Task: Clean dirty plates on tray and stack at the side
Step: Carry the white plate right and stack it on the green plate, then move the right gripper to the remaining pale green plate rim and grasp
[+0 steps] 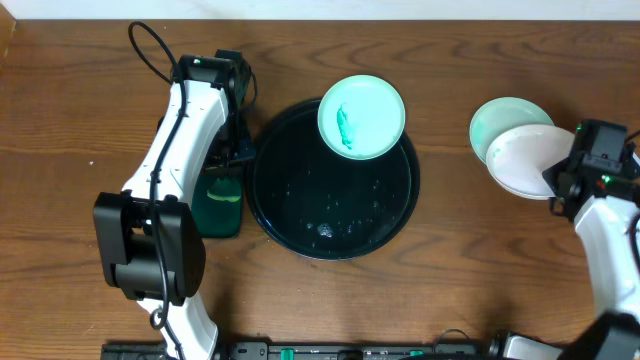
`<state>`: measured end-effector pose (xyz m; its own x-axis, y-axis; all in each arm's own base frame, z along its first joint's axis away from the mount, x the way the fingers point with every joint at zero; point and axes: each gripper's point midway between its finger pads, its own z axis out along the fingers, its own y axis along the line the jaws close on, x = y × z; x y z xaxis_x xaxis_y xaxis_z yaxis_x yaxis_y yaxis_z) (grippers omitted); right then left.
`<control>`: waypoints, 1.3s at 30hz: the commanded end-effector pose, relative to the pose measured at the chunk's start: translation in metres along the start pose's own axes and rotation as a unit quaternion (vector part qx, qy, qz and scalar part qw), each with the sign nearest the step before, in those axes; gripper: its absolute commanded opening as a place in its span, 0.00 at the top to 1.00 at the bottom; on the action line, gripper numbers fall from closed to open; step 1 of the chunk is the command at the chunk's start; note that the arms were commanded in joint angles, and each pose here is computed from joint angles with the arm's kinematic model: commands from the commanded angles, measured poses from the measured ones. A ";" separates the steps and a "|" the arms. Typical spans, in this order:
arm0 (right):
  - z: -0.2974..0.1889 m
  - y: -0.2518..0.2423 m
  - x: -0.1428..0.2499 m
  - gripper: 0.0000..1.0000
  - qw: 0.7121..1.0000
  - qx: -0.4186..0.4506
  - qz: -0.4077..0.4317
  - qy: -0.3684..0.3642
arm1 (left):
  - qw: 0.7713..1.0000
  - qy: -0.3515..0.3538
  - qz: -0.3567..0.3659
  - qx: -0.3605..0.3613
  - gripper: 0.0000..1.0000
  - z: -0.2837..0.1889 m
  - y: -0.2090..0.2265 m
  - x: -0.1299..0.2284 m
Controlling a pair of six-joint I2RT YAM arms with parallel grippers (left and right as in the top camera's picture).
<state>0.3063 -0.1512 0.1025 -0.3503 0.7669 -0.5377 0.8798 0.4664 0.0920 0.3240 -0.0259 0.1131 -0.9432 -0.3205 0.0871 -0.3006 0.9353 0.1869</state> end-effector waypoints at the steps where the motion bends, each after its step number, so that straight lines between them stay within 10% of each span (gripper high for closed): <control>1: 0.017 0.006 0.007 0.99 0.999 -0.012 0.016 0.032 | 1.000 0.014 0.007 -0.003 0.93 0.006 0.000 0.003; 16: 0.055 0.053 0.023 0.99 0.992 -0.099 0.006 0.075 | 1.000 0.017 0.007 -0.001 0.93 0.006 0.000 0.004; 20: 0.053 0.062 0.022 0.63 0.990 -0.122 -0.007 0.073 | 1.000 0.018 0.007 -0.001 0.93 0.006 0.000 0.004; 29: 0.028 0.088 0.009 0.62 0.979 -0.166 -0.099 0.066 | 1.000 0.020 0.008 -0.002 0.93 0.006 0.001 0.006; 39: -0.087 0.165 0.078 0.34 0.837 -0.372 -0.370 0.152 | 1.000 0.019 0.007 -0.002 0.92 0.006 0.000 0.005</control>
<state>0.3979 -0.0222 0.1289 -0.8412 0.3594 -0.4041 0.2324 0.9150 0.3299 0.3219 -0.0282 0.1130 -0.9415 -0.3216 0.1005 -0.3011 0.9370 0.1772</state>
